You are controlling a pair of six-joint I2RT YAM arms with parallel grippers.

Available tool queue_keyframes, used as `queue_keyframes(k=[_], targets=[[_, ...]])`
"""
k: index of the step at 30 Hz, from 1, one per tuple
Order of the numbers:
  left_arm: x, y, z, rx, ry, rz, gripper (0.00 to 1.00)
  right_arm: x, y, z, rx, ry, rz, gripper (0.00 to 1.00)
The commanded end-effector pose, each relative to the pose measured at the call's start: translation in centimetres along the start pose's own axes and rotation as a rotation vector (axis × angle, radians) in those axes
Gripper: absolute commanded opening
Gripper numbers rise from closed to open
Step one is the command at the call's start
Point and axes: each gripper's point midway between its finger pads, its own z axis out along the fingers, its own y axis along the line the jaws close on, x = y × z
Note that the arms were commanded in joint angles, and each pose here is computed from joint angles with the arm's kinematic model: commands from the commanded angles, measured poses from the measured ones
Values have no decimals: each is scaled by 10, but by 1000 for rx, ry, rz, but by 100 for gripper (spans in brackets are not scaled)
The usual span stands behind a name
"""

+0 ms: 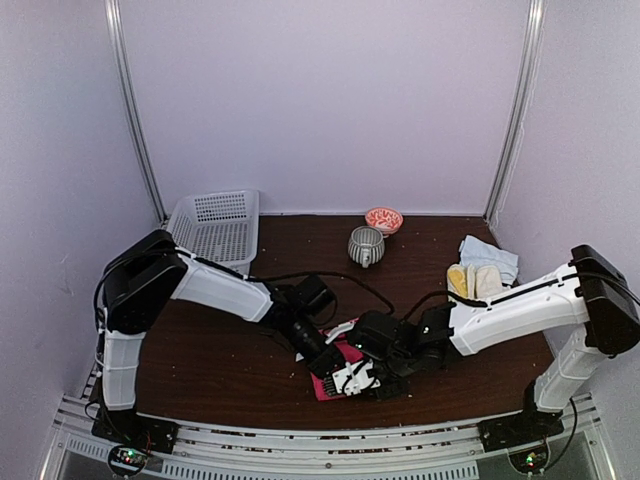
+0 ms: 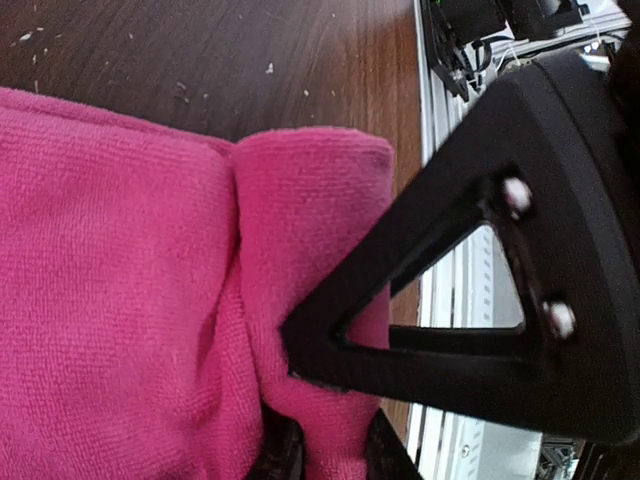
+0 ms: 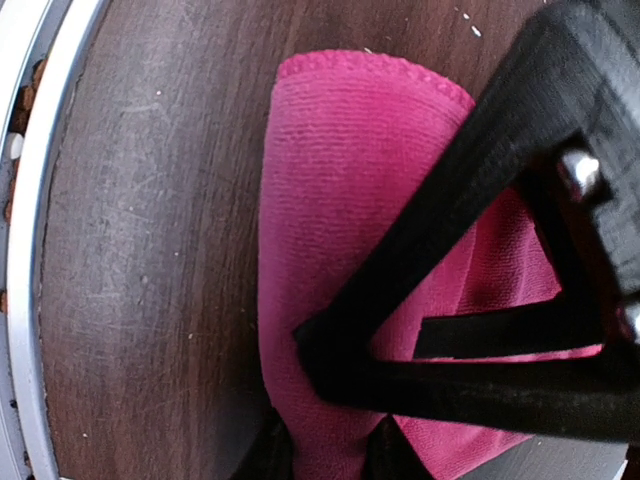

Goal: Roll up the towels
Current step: Roll the towel at the center of the board.

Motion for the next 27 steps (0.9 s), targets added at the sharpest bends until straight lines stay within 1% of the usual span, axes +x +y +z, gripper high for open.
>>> queue_keyframes(k=[1, 2, 3, 6, 8, 9, 10, 12, 13, 14, 16, 18, 20, 21, 24, 27], targets=[[43, 33, -10, -198, 94, -62, 34, 20, 22, 20, -107, 60, 14, 16], [40, 30, -15, -213, 84, -38, 39, 21, 26, 19, -147, 61, 22, 14], [37, 27, -22, -225, 68, -21, 42, 16, 28, 16, -187, 48, 33, 13], [22, 24, -55, -322, -17, -3, 47, 10, 38, 5, -346, 17, 92, 10], [10, 25, -85, -433, -89, 14, 49, 5, 44, -4, -471, -7, 138, 10], [2, 28, -103, -536, -130, 33, 50, 3, 44, -8, -524, -15, 167, 10], [-5, 23, -119, -594, -174, 57, 50, 0, 44, -11, -586, -33, 205, 10], [-22, 1, -146, -665, -279, 129, 50, -1, 39, -13, -685, -46, 285, 10], [-33, -21, -163, -698, -354, 194, 51, 1, 35, -10, -736, -47, 328, 10], [-36, -36, -173, -739, -404, 251, 52, 4, 28, -9, -776, -49, 375, 10], [-44, -72, -183, -804, -490, 384, 55, 9, 23, -6, -873, -26, 450, 10], [-44, -109, -176, -831, -538, 525, 58, 12, 14, 2, -955, -25, 497, 10], [-43, -128, -166, -851, -540, 620, 60, 12, 3, 10, -1031, -33, 561, 10], [-40, -130, -156, -846, -510, 640, 60, 14, 0, 14, -1062, -41, 588, 9], [-26, -114, -118, -834, -339, 660, 60, 21, -6, 34, -1083, -15, 660, 9], [-9, -93, -76, -824, -160, 687, 60, 26, -7, 48, -1080, 34, 689, 9]])
